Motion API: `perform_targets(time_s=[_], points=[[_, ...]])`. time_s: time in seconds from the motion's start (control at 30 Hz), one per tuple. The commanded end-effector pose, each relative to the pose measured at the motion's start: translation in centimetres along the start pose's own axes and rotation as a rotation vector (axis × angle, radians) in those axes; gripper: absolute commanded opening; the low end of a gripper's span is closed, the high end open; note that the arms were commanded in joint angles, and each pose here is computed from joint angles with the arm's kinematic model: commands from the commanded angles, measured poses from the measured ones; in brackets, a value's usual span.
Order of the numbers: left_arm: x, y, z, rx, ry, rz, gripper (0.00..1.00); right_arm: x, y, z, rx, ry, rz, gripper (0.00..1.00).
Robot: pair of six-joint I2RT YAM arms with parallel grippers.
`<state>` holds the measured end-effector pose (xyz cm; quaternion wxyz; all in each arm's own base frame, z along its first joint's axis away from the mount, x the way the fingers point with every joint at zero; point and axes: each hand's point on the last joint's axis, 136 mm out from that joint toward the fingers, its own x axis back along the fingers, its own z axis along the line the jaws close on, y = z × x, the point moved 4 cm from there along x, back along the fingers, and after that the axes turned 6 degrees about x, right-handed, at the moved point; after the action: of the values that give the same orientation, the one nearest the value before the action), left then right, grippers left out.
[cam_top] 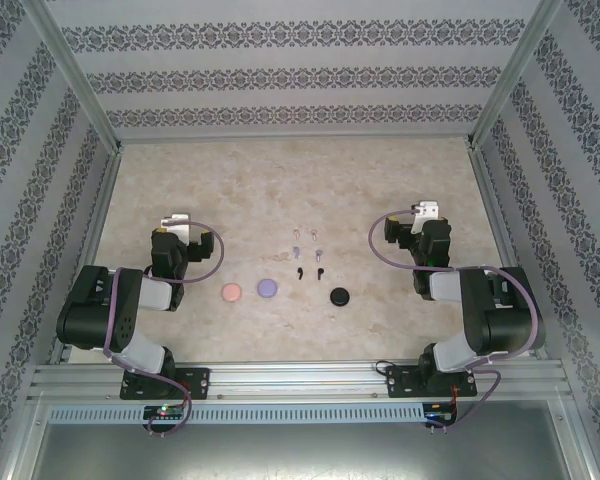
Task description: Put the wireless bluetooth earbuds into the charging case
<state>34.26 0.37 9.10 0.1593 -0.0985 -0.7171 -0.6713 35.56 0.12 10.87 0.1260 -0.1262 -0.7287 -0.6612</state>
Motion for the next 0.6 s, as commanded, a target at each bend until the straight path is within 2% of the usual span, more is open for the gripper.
perform_targets(time_s=[0.0,0.2,0.57], points=[[-0.2,1.2,-0.4,-0.001,-0.012,-0.043,0.99,0.0,1.0,0.1,-0.007,0.008,-0.039,0.98],[-1.2,1.4,-0.6,-0.012,-0.022,0.015,0.99,0.0,1.0,0.0,-0.007,0.007,-0.039,0.98],[-1.7,1.4,0.0,0.031,-0.044,0.044,0.99,-0.1,1.0,0.0,-0.012,0.01,-0.035,0.98]])
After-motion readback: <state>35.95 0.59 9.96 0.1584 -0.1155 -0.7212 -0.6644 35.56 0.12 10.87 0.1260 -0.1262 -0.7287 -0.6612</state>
